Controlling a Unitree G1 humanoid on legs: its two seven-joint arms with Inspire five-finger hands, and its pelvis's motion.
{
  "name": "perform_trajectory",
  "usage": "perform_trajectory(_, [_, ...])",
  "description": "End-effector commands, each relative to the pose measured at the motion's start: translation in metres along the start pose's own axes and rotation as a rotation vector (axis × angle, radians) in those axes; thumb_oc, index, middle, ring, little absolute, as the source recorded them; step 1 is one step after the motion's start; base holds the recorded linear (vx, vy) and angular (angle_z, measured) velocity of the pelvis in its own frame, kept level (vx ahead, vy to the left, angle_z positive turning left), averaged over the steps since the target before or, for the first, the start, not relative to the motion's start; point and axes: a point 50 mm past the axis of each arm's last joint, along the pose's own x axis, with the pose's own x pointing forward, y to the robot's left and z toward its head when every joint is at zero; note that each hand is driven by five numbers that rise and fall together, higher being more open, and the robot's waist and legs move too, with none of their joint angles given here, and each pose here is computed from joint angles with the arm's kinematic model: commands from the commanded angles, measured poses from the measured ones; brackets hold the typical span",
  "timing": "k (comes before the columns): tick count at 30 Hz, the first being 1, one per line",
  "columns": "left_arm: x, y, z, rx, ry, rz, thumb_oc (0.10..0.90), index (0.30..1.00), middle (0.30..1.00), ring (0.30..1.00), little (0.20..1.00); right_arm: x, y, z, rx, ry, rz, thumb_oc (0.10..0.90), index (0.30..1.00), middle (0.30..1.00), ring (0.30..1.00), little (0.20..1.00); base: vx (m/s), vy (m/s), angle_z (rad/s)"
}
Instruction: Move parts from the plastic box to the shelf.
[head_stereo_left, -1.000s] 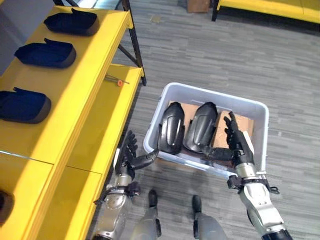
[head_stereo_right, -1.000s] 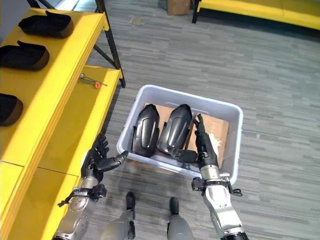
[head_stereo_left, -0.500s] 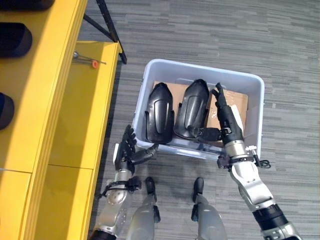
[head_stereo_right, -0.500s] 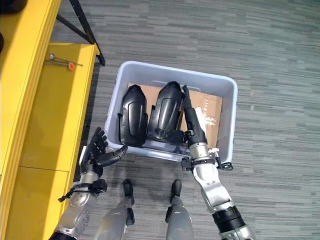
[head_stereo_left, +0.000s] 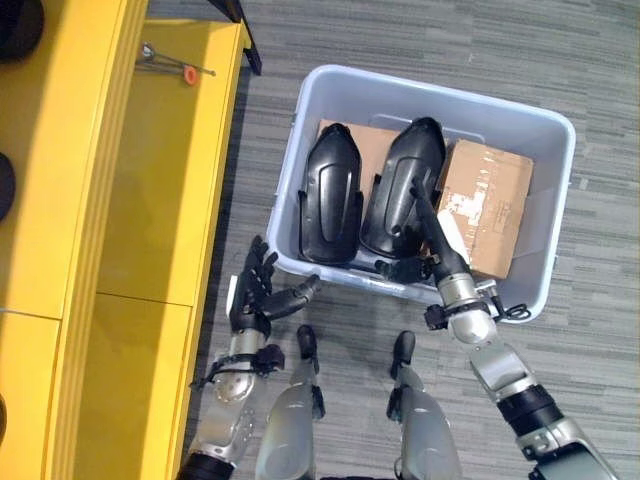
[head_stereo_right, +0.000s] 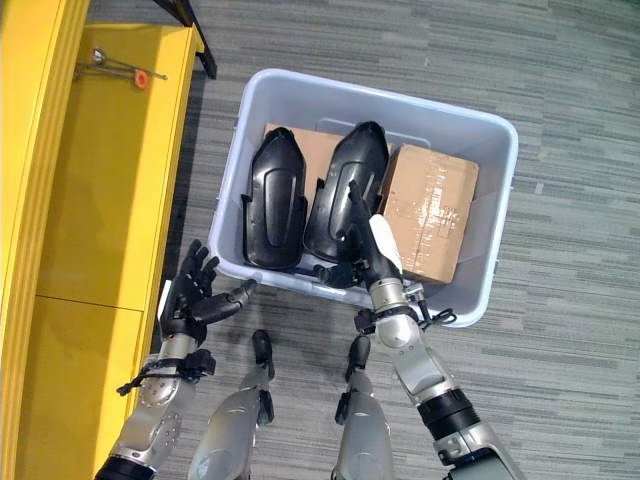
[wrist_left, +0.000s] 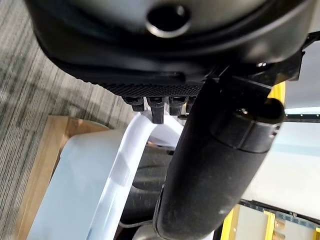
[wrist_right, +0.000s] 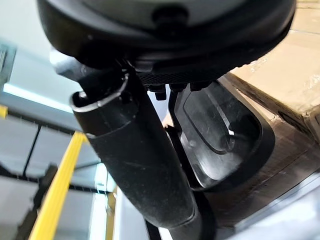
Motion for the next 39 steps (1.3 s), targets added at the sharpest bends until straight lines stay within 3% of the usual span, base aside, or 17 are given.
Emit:
perform_trajectory(1, [0.004, -0.005, 0.040, -0.015, -0.205, -0.051, 0.900, 1.000, 1.000, 1.000, 1.000, 0.019, -0.020, 0.043, -0.115, -0.237, -0.089, 0.900, 1.000, 1.000, 1.000, 1.000, 0.01, -0.006, 0.04])
perform_trajectory(14, [0.007, -0.008, 0.044, -0.021, -0.229, -0.048, 0.900, 1.000, 1.000, 1.000, 1.000, 0.029, -0.023, 0.020, -0.410, -0.166, -0.096, 0.900, 1.000, 1.000, 1.000, 1.000, 0.00, 0.000, 0.03])
perform_trajectory(25, [0.009, -0.013, 0.046, -0.036, -0.234, -0.037, 0.900, 1.000, 1.000, 1.000, 1.000, 0.039, -0.038, 0.026, -0.346, -0.144, -0.244, 0.900, 1.000, 1.000, 1.000, 1.000, 0.01, 0.000, 0.02])
perform_trajectory(39, [0.009, -0.017, 0.044, -0.046, -0.227, -0.034, 0.900, 1.000, 1.000, 1.000, 1.000, 0.041, -0.016, 0.020, -0.276, -0.088, -0.198, 0.900, 1.000, 1.000, 1.000, 1.000, 0.01, 0.003, 0.02])
